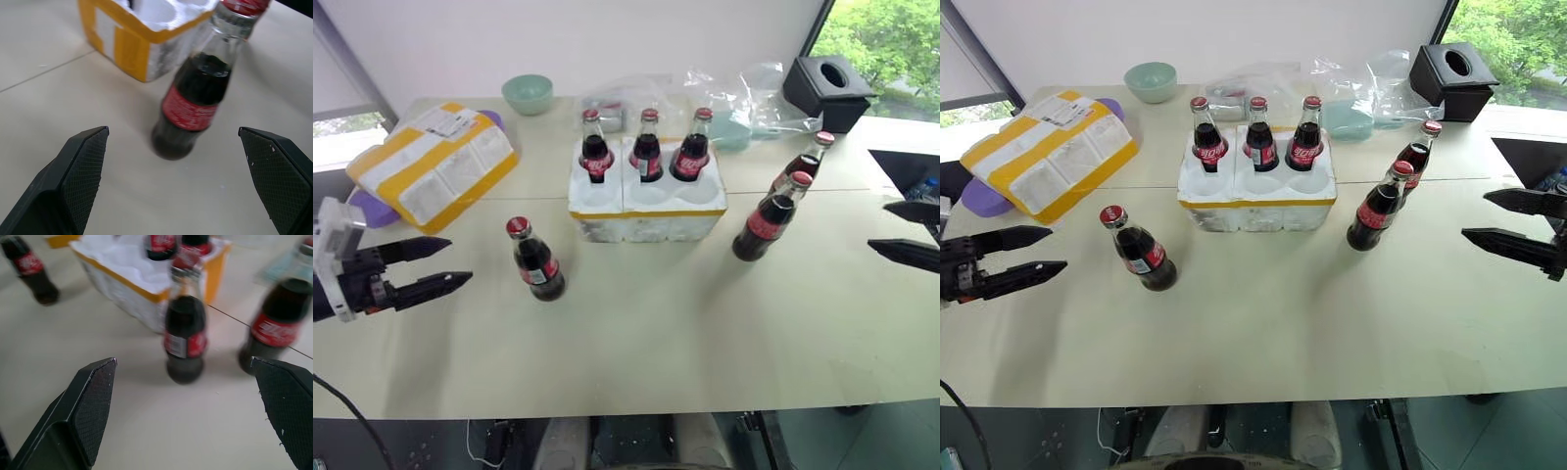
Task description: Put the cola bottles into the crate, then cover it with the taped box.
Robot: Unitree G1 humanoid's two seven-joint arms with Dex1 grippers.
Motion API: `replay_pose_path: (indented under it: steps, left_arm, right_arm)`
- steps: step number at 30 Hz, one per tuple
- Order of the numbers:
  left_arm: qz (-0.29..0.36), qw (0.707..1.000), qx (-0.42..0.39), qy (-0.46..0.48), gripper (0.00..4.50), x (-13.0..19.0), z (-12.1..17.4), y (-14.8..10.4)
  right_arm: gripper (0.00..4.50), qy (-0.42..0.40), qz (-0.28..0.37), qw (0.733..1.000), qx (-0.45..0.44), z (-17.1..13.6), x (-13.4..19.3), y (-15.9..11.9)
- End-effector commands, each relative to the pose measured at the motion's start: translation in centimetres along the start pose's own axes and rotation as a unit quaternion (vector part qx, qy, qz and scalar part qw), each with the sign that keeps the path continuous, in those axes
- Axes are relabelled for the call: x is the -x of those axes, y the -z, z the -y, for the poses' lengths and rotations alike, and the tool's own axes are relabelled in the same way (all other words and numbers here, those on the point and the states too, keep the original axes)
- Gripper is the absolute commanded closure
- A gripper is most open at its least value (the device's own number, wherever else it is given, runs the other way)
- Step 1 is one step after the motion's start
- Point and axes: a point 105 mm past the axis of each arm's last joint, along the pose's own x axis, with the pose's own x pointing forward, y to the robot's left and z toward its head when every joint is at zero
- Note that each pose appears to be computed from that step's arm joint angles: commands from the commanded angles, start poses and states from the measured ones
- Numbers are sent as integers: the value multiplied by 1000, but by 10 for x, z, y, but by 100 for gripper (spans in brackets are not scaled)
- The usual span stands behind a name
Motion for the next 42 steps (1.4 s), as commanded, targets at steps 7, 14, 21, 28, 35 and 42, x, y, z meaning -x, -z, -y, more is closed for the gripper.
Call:
replay_pose_path:
  steps: [7,14,21,28,35,42]
  left_arm:
    - [-34,997,-37,64,6,-30,2,8]
    - [-25,996,-47,73,6,-60,-9,12]
    - [-13,994,-46,98,6,-80,-6,9]
    - [-19,994,-53,98,6,-94,-9,19]
    - [3,993,-42,107,79,-99,-7,18]
    - [12,992,-27,120,167,-101,-1,10]
  right_arm:
    - [0,-91,23,995,45,-64,-29,-34]
    - [0,-93,36,995,32,-78,-40,-33]
    - [0,-85,41,995,21,-84,-48,-34]
    - [0,-79,55,995,17,-87,-53,-40]
    - [0,-74,63,995,13,-87,-54,-44]
    - [0,-73,64,995,8,-86,-54,-42]
